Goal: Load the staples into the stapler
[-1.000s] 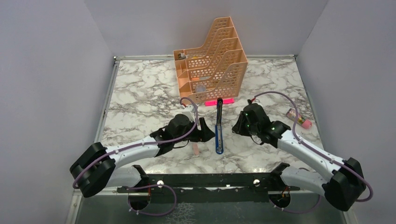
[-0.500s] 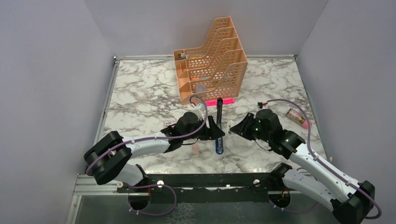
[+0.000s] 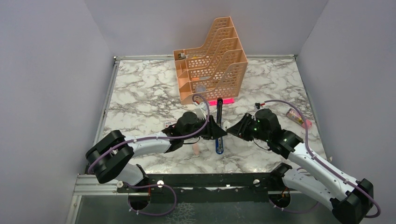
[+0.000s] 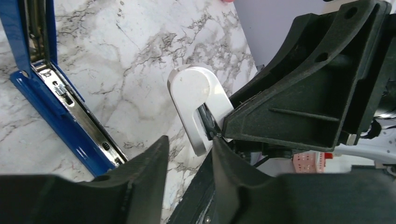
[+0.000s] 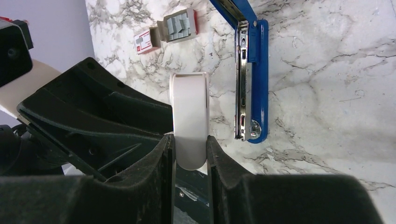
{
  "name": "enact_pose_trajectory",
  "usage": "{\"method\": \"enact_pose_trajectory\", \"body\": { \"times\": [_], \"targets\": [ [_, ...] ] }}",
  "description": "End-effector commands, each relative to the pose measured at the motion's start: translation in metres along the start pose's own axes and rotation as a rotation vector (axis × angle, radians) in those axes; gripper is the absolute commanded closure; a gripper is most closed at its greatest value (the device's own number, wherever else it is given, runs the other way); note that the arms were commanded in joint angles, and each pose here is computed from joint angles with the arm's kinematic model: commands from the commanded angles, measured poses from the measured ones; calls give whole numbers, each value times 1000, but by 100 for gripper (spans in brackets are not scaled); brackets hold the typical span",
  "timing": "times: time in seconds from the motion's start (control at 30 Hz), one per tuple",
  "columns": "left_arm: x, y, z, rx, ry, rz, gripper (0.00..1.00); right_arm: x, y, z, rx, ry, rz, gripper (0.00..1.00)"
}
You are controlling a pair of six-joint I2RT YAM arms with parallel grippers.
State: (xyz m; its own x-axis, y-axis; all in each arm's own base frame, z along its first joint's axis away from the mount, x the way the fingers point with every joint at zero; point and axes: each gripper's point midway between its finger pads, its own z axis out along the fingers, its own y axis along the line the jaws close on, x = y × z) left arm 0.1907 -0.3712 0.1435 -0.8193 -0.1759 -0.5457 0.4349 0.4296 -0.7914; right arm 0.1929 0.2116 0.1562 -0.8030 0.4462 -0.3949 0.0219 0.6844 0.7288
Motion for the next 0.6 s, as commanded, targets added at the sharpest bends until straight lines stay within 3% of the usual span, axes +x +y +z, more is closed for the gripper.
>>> {"method": "enact_pose_trajectory", "body": {
  "times": [0.0, 0.27, 0.57],
  "targets": [
    [0, -11, 3, 51, 4, 29, 68, 0, 16, -2, -67, 9, 6, 78],
    [7, -4, 4, 45, 29, 62, 100, -10, 12, -8, -4, -19, -24, 78],
    [13, 17, 3, -9, 35, 137, 100, -32, 8, -25, 113, -80, -93, 78]
  ]
}}
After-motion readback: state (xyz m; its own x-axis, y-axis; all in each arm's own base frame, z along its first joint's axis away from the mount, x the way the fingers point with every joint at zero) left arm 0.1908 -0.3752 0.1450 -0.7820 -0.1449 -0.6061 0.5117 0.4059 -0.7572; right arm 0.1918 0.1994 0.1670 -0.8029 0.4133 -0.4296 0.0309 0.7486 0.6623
